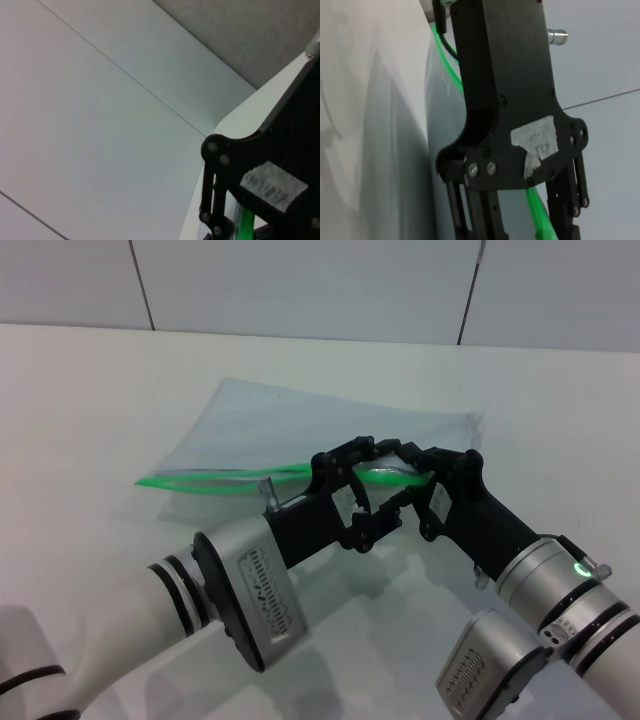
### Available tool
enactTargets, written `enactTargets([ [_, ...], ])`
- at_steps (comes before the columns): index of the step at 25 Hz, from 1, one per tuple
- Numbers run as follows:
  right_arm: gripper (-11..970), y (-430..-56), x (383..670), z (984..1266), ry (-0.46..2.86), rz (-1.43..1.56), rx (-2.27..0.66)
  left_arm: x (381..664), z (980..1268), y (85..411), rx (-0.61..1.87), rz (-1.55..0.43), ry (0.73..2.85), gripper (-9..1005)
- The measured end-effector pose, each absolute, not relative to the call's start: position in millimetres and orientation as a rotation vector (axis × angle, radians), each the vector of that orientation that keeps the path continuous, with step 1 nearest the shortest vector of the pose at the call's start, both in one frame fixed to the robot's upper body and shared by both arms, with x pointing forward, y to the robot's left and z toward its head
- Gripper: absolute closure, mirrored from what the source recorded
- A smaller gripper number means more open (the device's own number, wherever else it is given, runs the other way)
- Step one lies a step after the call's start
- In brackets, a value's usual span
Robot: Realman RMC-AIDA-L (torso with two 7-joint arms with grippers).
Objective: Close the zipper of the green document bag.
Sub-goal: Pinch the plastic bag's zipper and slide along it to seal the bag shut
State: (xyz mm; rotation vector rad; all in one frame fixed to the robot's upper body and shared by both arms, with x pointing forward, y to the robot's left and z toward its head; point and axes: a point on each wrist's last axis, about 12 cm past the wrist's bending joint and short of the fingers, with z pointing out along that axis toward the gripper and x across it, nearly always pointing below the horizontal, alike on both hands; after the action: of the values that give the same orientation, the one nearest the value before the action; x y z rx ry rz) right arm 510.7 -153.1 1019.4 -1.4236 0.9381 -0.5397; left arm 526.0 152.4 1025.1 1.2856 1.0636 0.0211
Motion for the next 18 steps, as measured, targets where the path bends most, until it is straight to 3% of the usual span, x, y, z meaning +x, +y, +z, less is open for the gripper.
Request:
enactTargets([
  [3, 909, -154, 511, 1019, 0.943, -0.542, -1.426, 525, 1024, 152, 1.295, 0.032, 1.053, 304],
  [8, 910, -159, 514, 1018, 0.964, -0.556, -1.423, 523, 1024, 151, 1.299, 0.031, 1.045, 396],
  [18, 910, -168, 517, 1015, 0.98, -0.584, -1.43, 520, 1022, 155, 1.303, 0.058, 1.041, 395],
])
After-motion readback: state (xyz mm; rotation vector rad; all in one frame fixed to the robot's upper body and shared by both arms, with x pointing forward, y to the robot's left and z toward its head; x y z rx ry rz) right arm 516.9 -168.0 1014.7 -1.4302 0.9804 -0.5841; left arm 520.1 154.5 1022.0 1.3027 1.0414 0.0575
